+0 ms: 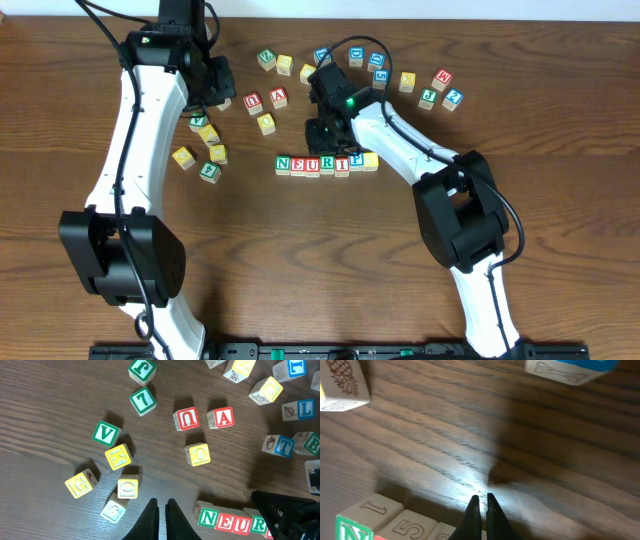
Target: Spell out NEURIPS
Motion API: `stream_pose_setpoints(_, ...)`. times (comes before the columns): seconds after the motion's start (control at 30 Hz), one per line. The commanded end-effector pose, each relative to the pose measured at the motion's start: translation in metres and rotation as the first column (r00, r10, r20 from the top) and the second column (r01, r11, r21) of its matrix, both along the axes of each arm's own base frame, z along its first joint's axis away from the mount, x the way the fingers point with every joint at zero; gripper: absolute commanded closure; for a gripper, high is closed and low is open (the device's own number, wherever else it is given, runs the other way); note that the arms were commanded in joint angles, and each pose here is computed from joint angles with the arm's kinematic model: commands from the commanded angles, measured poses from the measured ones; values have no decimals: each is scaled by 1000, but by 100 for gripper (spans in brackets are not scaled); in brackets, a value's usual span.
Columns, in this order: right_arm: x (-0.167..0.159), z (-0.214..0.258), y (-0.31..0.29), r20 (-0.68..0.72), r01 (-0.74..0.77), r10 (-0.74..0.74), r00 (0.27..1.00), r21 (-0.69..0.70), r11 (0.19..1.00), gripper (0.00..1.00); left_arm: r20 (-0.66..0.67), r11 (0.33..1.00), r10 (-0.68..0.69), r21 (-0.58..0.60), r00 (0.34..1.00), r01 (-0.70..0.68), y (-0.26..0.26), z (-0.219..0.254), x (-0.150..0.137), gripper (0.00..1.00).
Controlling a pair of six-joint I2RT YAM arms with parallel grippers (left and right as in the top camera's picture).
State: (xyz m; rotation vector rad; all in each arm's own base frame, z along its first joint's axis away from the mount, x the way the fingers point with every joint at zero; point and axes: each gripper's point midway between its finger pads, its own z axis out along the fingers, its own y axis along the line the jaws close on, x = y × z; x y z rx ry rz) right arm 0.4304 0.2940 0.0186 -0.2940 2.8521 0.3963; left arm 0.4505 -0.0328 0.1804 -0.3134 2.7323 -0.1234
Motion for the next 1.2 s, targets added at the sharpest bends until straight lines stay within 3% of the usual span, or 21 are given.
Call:
stream_pose_setpoints(0.0, 2, -1, -3, 7, 22, -22, 1000, -25, 999, 99, 0, 1000, -5, 16, 1000, 5, 3, 1, 0, 92)
stream_pose_setpoints(1.17, -19, -6, -4, -45, -44, 41, 998, -73, 996, 99, -2, 1000, -5, 16, 1000, 5, 3, 1, -1, 93)
